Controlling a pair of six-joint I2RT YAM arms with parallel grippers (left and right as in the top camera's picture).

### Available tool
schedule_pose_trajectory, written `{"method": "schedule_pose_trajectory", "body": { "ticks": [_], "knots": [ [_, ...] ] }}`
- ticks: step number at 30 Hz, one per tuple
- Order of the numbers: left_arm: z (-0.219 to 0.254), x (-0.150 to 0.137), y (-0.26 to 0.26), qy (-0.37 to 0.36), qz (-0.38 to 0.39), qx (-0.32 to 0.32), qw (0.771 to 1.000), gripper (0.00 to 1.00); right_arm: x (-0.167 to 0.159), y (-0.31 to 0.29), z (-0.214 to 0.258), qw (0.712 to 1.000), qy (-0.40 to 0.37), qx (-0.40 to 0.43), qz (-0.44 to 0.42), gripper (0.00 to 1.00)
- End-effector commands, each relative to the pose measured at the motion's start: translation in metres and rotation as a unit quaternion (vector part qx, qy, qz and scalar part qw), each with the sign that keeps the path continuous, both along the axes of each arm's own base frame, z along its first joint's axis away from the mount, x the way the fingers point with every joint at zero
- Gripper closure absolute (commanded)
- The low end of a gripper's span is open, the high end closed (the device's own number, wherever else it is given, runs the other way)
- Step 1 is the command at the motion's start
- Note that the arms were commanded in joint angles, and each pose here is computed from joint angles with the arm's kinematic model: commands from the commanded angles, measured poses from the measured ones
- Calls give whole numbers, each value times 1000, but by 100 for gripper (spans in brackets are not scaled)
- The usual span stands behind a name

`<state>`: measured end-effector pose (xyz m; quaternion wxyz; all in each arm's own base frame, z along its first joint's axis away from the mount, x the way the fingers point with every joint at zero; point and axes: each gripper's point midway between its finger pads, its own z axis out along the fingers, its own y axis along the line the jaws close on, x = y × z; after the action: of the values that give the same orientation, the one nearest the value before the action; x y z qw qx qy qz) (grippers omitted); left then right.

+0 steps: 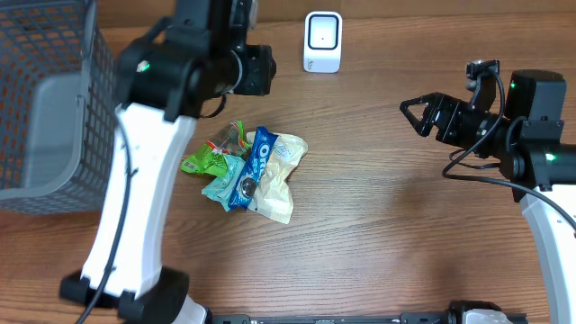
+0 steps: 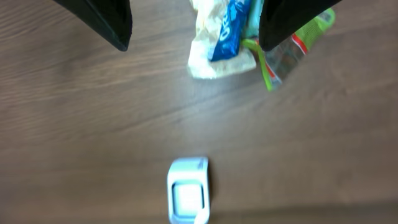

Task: Scan the item barcode
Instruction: 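Move the right gripper to the Oreo pack and grasp it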

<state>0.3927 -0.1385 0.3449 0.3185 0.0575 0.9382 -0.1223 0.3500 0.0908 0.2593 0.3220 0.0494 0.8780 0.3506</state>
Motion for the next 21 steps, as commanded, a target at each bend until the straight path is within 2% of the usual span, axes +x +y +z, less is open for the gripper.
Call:
{"method": "schedule_pose_trajectory", "body": {
  "ticks": [1,11,13,17,21],
  "knots": [
    [38,-12,6,-59,-9,-1,998,40,-4,3,10,1000,-3,16,1,14],
    [58,-17,38,-102,47,51,992,34,-21,-2,31,999,-25,10,-21,14],
    [63,-17,44,-111,58,60,990,30,-24,-2,34,999,-26,11,-24,14],
    [70,-19,50,-124,69,68,988,10,-27,9,32,1000,-17,13,-17,14],
    [61,-21,49,-108,64,73,989,4,-27,25,23,1000,-5,-14,-26,14]
  ]
}}
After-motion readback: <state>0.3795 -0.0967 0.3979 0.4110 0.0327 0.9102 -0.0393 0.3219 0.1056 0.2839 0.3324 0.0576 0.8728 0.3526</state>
